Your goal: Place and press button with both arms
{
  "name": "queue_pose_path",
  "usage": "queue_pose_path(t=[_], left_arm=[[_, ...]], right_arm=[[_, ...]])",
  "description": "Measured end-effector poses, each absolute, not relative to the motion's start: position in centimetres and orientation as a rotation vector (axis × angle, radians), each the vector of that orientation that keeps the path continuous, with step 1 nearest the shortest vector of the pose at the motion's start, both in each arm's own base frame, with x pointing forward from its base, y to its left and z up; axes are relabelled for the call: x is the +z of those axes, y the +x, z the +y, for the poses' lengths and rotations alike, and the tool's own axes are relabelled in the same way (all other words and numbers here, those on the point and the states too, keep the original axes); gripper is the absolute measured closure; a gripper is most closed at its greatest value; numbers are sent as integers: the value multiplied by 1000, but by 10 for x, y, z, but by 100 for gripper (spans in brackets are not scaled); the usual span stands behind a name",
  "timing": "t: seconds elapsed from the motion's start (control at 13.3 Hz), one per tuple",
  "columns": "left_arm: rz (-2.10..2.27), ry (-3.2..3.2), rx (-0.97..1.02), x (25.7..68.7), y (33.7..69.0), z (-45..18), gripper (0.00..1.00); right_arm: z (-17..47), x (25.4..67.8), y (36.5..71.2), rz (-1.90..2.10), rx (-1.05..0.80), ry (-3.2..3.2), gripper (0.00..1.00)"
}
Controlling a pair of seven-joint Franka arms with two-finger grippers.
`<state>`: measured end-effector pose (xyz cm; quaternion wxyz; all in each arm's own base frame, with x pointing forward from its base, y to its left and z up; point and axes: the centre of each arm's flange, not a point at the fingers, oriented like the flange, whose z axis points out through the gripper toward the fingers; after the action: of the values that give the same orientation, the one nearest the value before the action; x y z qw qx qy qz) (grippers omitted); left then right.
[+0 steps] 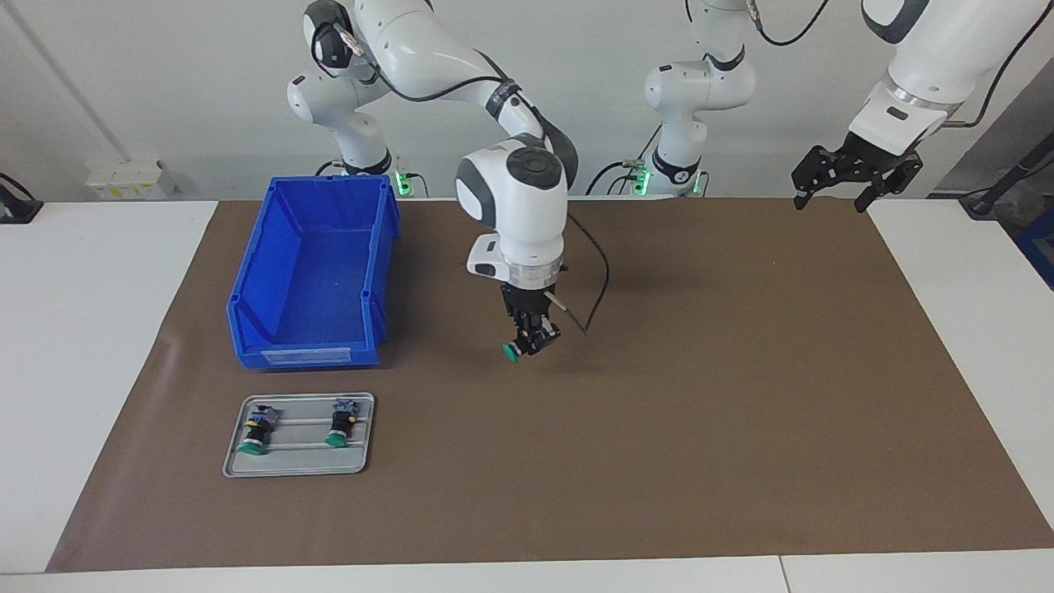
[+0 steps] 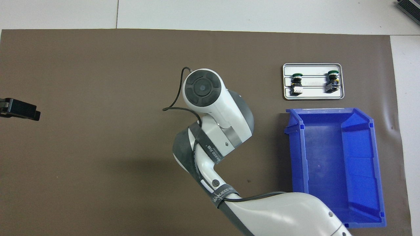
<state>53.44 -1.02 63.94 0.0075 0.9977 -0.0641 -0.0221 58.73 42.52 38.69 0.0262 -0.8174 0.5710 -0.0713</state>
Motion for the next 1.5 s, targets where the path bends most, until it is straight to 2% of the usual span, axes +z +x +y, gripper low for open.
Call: queue_pose_path(t=[0.15, 0.38, 0.9, 0.98, 1.13, 1.35, 1.43, 1.5], left_arm=[[-200, 3119, -69, 639, 534, -10, 0], [-200, 3119, -69, 639, 534, -10, 0], [-200, 3119, -69, 639, 534, -10, 0], [-200, 3119, -69, 639, 534, -10, 0], [-200, 3119, -69, 639, 534, -10, 0], [-200, 3119, -69, 639, 534, -10, 0], [-200, 3119, -69, 639, 534, -10, 0], [-200, 3119, -69, 639, 534, -10, 0]], right_arm=[[457, 356, 568, 2002, -229, -2343, 67], [483, 335, 542, 2210, -221, -2171, 67], [486, 302, 516, 2282, -234, -2171, 67], [486, 299, 513, 2271, -239, -2175, 60], [487, 298, 508, 2213, -320, -2217, 41], [489, 319, 508, 2071, -401, -2301, 6], [484, 339, 513, 2005, -402, -2333, 0], [472, 366, 522, 1948, -403, -2350, 0]])
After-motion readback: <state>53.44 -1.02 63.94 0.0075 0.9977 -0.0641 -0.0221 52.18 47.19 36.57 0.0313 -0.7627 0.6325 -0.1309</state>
